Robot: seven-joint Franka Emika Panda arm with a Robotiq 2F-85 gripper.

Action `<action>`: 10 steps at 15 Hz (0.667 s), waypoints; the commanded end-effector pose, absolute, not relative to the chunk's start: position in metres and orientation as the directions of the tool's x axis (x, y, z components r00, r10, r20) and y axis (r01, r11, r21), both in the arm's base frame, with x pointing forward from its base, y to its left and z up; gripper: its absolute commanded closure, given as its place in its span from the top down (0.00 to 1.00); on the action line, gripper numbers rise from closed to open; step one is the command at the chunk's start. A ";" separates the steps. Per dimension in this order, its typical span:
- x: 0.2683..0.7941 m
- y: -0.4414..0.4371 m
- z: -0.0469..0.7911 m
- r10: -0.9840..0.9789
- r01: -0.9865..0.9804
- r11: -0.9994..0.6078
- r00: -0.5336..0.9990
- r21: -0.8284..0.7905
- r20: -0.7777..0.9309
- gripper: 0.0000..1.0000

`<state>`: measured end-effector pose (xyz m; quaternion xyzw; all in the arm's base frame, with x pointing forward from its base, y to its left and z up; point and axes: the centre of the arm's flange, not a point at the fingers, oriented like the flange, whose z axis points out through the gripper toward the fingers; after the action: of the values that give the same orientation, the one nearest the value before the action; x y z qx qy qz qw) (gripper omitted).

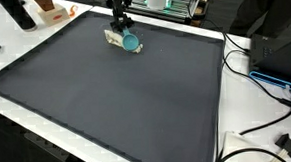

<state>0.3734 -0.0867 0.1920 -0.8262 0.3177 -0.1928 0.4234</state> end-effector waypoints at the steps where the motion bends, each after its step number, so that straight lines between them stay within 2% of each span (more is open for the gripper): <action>1: 0.367 -0.100 0.159 -0.681 -0.355 -0.473 0.728 -0.807 0.078 0.25; 10: 0.368 -0.115 0.138 -0.604 -0.303 -0.558 0.787 -0.772 0.127 0.25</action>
<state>0.3766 -0.0988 0.1734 -0.8342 0.2665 -0.2154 0.4321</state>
